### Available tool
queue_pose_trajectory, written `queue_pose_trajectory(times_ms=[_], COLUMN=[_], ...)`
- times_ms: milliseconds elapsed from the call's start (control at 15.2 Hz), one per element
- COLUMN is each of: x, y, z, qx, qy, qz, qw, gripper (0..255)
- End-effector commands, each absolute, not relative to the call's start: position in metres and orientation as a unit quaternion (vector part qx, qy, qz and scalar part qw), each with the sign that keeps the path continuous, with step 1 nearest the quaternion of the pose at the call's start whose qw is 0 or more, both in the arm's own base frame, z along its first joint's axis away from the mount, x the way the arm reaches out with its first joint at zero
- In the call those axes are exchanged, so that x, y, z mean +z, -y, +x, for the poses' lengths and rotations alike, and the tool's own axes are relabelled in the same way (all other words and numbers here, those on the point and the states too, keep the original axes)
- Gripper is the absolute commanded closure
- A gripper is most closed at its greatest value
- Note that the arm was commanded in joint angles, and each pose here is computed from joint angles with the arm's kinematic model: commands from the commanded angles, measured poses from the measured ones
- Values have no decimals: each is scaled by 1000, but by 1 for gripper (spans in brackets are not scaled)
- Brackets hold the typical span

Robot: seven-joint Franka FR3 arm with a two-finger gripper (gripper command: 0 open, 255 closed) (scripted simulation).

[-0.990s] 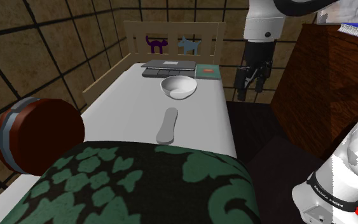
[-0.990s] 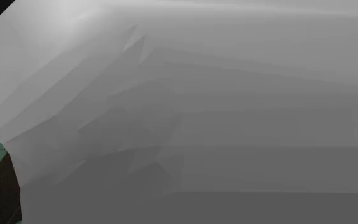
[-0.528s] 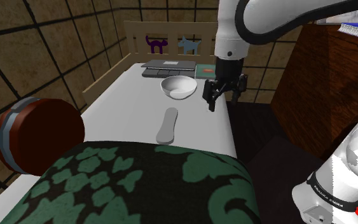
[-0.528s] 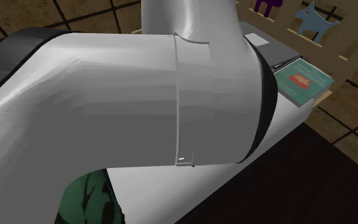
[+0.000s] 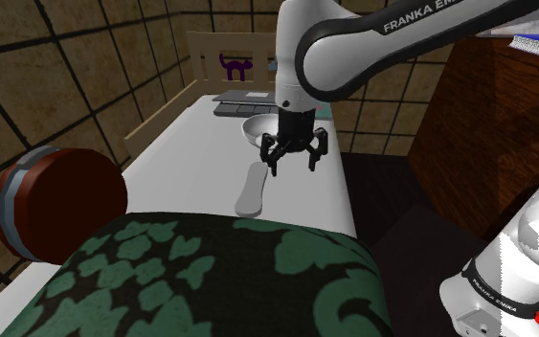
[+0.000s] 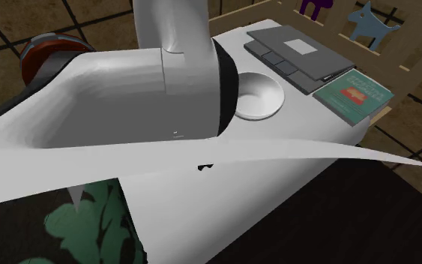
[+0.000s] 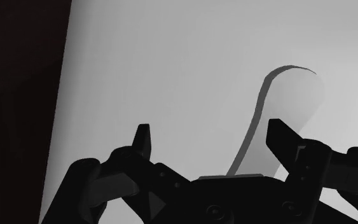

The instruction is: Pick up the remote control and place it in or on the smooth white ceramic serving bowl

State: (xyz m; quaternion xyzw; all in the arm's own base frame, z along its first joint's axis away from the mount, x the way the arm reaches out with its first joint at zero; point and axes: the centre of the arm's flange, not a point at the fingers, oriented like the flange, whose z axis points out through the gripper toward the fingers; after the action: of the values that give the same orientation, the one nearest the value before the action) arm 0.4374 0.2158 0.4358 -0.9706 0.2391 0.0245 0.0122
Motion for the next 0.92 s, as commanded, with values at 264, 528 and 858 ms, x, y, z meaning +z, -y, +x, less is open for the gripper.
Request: queue_pose_trajectory(times_ms=[264,528,858], x=[404,383,357], y=[-247,-259,-260], z=[502,534,534], qx=[9,1,1], qy=[-324,-364,-364], qz=[-946,-931,-931], qw=[11,10,10], gripper=[0,0,0])
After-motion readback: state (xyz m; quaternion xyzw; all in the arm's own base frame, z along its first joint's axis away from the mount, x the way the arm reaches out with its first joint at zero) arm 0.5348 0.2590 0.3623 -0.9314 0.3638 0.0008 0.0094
